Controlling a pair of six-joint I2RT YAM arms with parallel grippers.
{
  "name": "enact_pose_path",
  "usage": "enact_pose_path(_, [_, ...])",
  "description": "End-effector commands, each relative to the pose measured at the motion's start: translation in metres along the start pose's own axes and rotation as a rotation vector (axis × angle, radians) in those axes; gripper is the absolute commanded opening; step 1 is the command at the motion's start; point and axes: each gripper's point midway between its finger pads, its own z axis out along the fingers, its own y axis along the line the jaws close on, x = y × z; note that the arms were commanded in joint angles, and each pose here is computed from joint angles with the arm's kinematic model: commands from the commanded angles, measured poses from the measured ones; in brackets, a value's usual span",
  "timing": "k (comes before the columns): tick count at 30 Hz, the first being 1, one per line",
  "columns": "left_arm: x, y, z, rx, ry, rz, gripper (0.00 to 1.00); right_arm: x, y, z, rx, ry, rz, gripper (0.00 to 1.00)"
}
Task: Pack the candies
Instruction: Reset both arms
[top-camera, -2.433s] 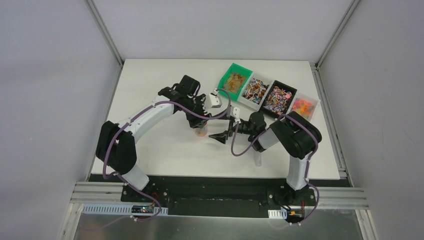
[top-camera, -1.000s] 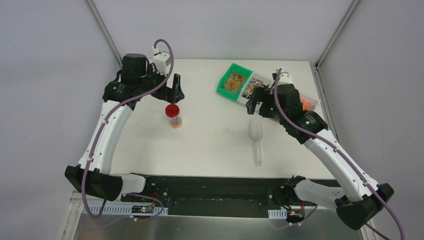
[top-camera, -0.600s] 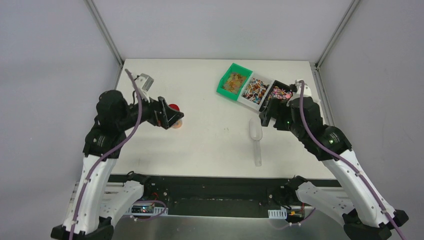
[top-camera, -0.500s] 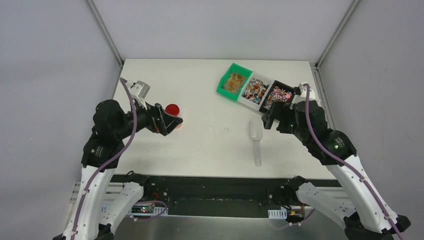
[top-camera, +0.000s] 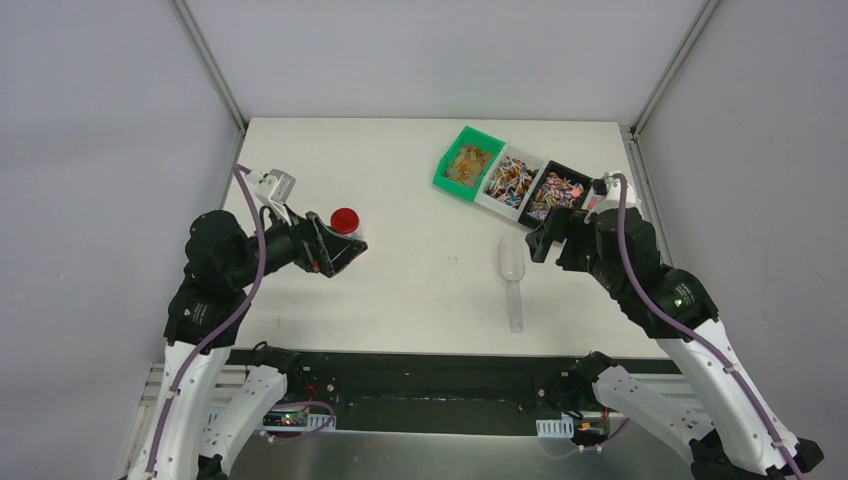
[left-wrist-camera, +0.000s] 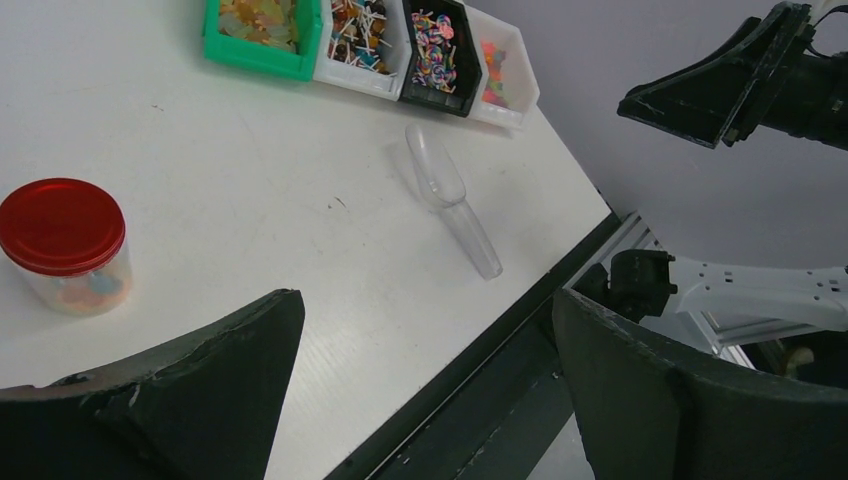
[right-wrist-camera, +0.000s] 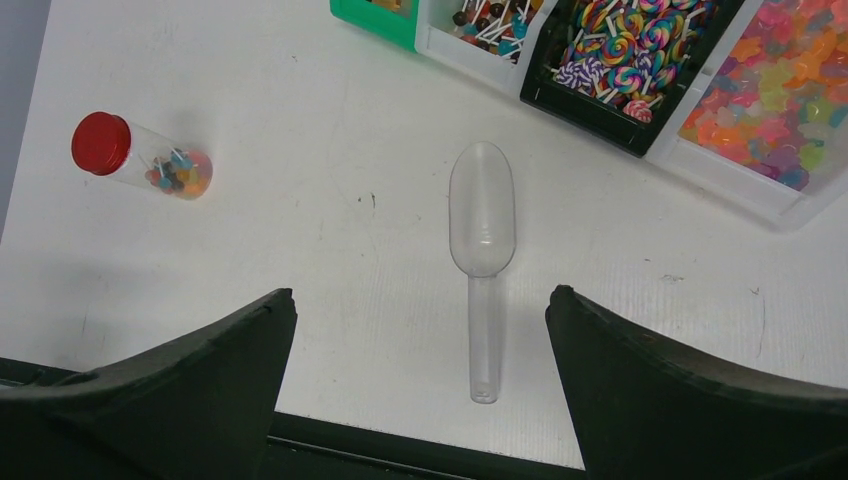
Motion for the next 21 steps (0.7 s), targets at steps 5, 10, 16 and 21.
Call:
enact_pose_path(5, [-0.006, -0.019, -0.004, 0.092, -0.018, 0.061, 0.99, -0.018, 0.007, -0.002, -0.026, -0.072, 0.029, 0.99])
enact_pose_path(10, [-0.004, -0.018, -0.003, 0.099, -0.011, 0.095, 0.99, -0.027, 0.011, -0.006, -0.063, -0.138, 0.051, 0.99])
enact_pose_path(16, [-0.007, -0.020, -0.004, 0.110, -0.012, 0.117, 0.99, -0.030, 0.011, -0.010, -0.078, -0.167, 0.061, 0.99])
enact_pose_path(21, [-0.007, -0.020, -0.006, 0.104, -0.022, 0.123, 0.99, -0.033, 0.013, -0.010, -0.088, -0.185, 0.067, 1.00])
